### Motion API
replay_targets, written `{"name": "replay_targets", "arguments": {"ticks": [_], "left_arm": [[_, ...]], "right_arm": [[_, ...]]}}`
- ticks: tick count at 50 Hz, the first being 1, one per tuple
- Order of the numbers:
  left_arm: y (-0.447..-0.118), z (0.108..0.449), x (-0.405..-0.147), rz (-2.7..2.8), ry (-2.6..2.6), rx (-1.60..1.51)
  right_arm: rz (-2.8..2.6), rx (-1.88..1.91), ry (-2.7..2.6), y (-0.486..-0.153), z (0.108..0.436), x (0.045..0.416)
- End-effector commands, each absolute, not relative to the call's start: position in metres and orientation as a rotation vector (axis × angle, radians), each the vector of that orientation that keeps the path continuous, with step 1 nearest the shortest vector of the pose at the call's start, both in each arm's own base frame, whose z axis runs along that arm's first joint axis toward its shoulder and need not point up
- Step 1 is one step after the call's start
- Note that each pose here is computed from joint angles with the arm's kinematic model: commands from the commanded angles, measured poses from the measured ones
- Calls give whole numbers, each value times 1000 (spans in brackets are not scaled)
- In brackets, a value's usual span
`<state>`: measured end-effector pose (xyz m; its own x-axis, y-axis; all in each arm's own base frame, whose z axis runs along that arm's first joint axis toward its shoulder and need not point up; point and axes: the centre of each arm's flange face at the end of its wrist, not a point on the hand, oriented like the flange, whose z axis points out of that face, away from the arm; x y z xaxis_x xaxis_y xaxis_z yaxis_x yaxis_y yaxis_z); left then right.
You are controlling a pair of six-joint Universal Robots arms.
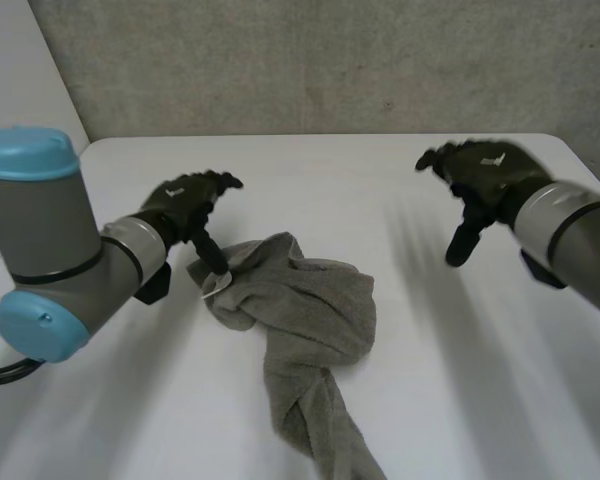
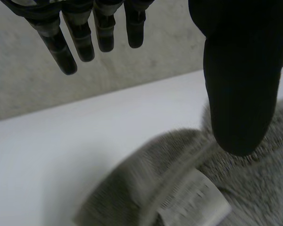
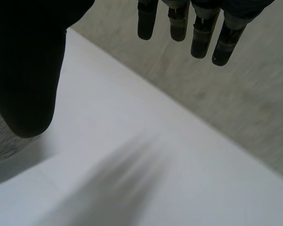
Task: Fold the towel.
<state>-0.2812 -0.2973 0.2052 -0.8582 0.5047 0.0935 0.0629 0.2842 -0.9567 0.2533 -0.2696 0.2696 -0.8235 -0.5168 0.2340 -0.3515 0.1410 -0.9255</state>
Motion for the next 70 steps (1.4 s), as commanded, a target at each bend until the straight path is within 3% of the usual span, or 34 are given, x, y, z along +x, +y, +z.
{"name": "replay_targets", "arguments": {"ticks": [1,14,22,26,28,30,31,32,33,34,35,36,37,38,39,41,45,50,52,55,57,58,60,64,70], "left_arm": [[-299,182,-293,1514,-2185,-559],[-303,155,-302,1457,-2229,-573],[-317,162,-308,1516,-2196,-562],[-335,190,-312,1645,-2121,-530],[-342,205,-314,1704,-2073,-516],[-349,226,-317,1773,-2008,-504],[-356,248,-319,1845,-1937,-483],[-361,272,-321,1916,-1861,-453],[-361,272,-321,1917,-1860,-453],[-365,296,-321,1989,-1783,-418],[-365,297,-321,1990,-1782,-418],[-367,324,-319,2075,-1690,-367],[-367,348,-314,2148,-1607,-295],[-367,349,-314,2149,-1606,-295],[-366,371,-308,2204,-1525,-209],[-366,387,-301,2234,-1457,-127],[-355,409,-291,2195,-1368,-4],[-346,385,-290,2093,-1476,-31],[-343,370,-291,2051,-1532,-65],[-336,335,-292,1955,-1654,-115],[-332,319,-291,1912,-1709,-133],[-328,304,-289,1871,-1762,-142],[-324,289,-285,1833,-1818,-145],[-316,249,-272,1746,-1962,-143],[-309,223,-262,1714,-2081,-206]], "right_arm": [[-1511,-621,2268,-295,206,271],[-1226,-469,2207,-297,143,303],[-1234,-477,2187,-302,139,315],[-1266,-508,2135,-303,149,328],[-1316,-510,2098,-310,161,332],[-1480,-523,1958,-329,207,339],[-1481,-523,1957,-329,207,339],[-1587,-526,1863,-338,238,342],[-1709,-524,1759,-346,273,343],[-1710,-524,1758,-346,273,343],[-1862,-500,1654,-353,308,339],[-2036,-452,1542,-360,343,330],[-2038,-451,1541,-360,344,330],[-2194,-400,1439,-362,375,321],[-2196,-399,1438,-362,375,320],[-2399,-340,1275,-352,421,307],[-2454,-395,1213,-337,437,307],[-2381,-582,1287,-324,417,314],[-2223,-740,1458,-313,379,324],[-2114,-819,1558,-303,357,331],[-1874,-959,1752,-279,309,345],[-1872,-960,1753,-279,309,345],[-1627,-1069,1930,-256,262,349],[-1453,-1094,2046,-245,228,344],[-1427,-1083,2066,-244,187,342]]}}
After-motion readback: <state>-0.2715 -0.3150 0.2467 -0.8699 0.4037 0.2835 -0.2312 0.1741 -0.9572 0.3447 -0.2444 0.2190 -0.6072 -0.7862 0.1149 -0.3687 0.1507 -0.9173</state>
